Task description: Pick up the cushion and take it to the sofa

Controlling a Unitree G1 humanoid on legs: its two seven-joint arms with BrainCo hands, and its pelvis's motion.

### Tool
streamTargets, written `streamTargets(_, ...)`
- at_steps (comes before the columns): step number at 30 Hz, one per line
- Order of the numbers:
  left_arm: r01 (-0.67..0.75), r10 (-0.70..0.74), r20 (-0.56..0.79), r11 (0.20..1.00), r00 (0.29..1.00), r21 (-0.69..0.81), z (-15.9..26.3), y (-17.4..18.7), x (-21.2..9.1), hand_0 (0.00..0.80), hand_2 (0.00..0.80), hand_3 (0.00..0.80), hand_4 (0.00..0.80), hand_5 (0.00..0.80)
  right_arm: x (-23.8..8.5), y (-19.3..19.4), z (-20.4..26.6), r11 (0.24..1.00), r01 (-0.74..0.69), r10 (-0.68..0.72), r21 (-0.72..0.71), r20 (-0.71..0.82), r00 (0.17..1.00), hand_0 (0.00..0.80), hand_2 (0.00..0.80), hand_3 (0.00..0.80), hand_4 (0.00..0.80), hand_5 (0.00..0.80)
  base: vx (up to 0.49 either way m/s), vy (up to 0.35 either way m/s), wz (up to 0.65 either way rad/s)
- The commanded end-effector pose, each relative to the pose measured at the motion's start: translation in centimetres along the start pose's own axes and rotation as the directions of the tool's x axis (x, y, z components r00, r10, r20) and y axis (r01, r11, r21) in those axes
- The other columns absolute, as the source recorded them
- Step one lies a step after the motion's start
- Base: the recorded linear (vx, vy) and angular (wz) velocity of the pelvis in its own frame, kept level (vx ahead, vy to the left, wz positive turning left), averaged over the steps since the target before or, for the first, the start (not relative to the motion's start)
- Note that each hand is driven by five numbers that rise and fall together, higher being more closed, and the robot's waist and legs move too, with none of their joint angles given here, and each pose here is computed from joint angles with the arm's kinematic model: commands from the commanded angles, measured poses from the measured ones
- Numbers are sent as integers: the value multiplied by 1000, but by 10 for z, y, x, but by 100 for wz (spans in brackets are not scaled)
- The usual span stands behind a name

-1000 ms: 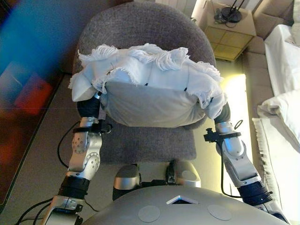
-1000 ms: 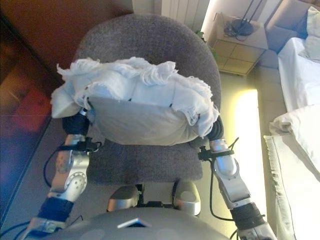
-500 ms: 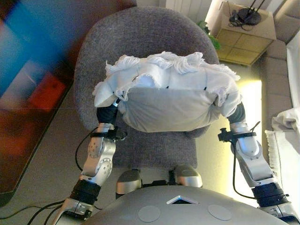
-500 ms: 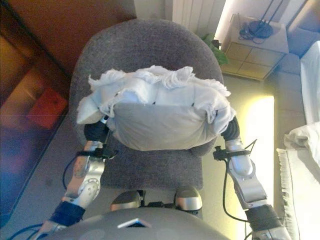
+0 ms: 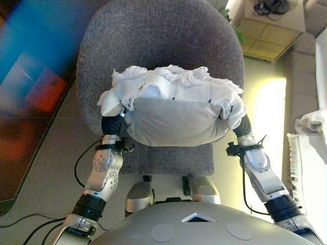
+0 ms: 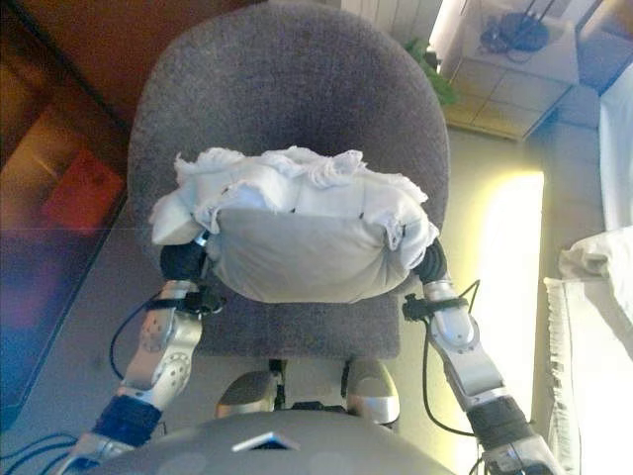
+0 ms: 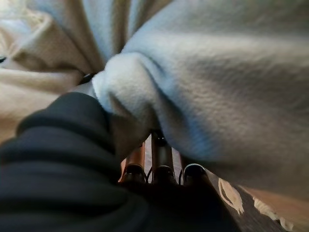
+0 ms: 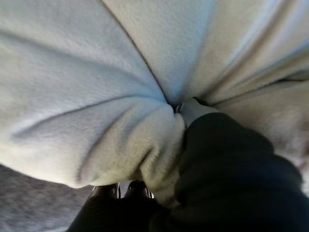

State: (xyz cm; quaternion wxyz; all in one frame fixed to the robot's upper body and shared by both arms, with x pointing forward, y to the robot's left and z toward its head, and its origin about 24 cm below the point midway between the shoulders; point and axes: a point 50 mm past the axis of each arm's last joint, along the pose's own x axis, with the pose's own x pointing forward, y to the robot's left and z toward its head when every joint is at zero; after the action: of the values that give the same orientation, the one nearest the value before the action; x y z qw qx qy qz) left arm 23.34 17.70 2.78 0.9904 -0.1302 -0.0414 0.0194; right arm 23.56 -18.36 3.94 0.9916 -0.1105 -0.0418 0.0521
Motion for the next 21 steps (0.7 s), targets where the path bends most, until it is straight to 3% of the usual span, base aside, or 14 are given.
streamTargets(1,173,-173,330,985,928,30,53,-47,36,800,800,800,800,800,35,29,68,991,-93,55,92,355,933,800,800,800,800,800,-111,-30,2)
streamTargets(13,175,-201,442,979,874,101,73,-97,86,800,800,800,800,800,95,42,115,998,-45,18,45,477,879,800,800,800,800,800,-97,-25,4)
streamTargets(20,77,-118,404,990,907,116,79,-102,122,800,800,800,800,800,135,39,119,999,21,-30,30,360,933,800,800,800,800,800,-19,-14,1)
streamTargets(21,53,-89,391,993,916,103,80,-101,129,759,759,759,759,759,142,38,119,999,46,-46,10,345,937,800,800,800,800,800,0,0,0)
